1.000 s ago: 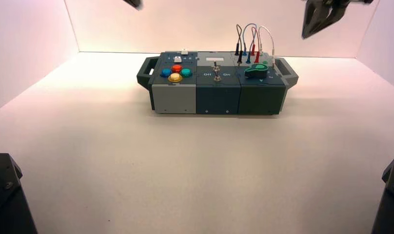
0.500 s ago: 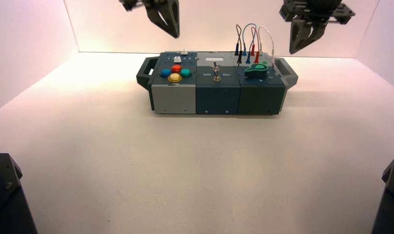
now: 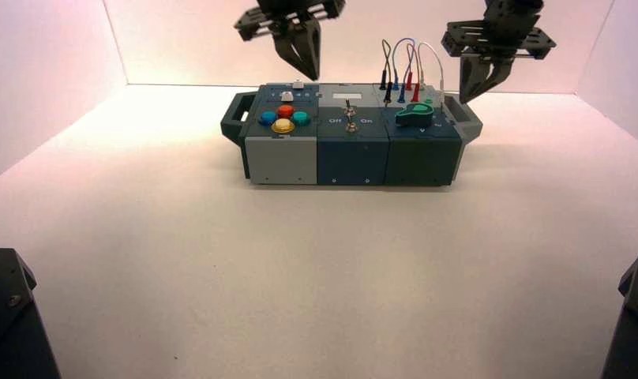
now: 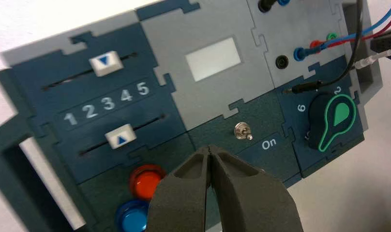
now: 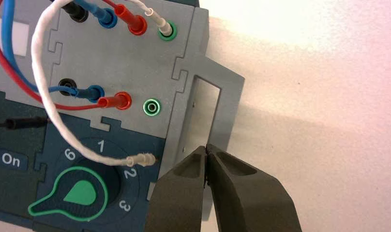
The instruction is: Flip the top switch on with the left gripper.
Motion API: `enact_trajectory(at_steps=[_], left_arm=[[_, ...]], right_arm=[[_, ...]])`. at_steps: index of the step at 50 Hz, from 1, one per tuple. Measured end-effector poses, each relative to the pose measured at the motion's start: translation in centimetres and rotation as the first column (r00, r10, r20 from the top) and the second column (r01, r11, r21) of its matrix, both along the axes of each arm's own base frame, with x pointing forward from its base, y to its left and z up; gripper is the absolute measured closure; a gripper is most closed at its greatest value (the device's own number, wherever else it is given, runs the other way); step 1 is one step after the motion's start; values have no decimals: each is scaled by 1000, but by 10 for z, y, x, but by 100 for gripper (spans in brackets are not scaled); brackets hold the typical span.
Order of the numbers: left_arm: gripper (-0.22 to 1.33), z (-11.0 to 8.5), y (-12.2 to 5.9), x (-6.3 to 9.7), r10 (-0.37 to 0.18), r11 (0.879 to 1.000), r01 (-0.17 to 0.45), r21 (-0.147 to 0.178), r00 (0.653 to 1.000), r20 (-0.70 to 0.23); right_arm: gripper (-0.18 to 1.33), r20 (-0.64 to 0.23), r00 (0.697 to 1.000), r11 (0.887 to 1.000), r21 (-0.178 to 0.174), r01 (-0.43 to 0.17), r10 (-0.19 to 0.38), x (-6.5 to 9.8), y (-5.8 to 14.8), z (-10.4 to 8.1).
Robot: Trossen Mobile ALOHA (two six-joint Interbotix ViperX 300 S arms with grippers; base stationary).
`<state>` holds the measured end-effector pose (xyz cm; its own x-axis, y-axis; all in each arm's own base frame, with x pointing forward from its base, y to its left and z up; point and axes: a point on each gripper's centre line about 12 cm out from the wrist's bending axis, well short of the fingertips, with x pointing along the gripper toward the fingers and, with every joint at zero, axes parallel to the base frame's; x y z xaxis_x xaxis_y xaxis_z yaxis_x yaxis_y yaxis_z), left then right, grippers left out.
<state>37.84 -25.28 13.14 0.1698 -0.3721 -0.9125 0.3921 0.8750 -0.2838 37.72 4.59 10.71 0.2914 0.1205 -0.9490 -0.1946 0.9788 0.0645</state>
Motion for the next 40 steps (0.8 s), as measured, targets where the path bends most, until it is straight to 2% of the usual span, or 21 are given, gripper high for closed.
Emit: enact_trajectory(at_steps=[13,28,32,38,40], left_arm=[[128,-15,-9,2,-4,1000,4,11,1000,-26],[128,-16,-16,-2,14,1000,-14,5,999,-40],[127,-20,-23,-7,16,1000,-16,8,998,-57],[128,-23,-28,-10,56,998,-55,22,995,-81],[127,-27,-30,-12,61,997,-58,42,994,-86]], right_arm=[[129,5,1000,1000,-4,-21,21,7,9,-12],[129,14,1000,1000,-8,-26,26,11,13,-23],[129,21,999,1000,-8,-26,26,13,14,-23],[129,29,999,1000,-9,-24,25,15,14,-25],[129,34,999,1000,-9,-25,26,16,14,-25]])
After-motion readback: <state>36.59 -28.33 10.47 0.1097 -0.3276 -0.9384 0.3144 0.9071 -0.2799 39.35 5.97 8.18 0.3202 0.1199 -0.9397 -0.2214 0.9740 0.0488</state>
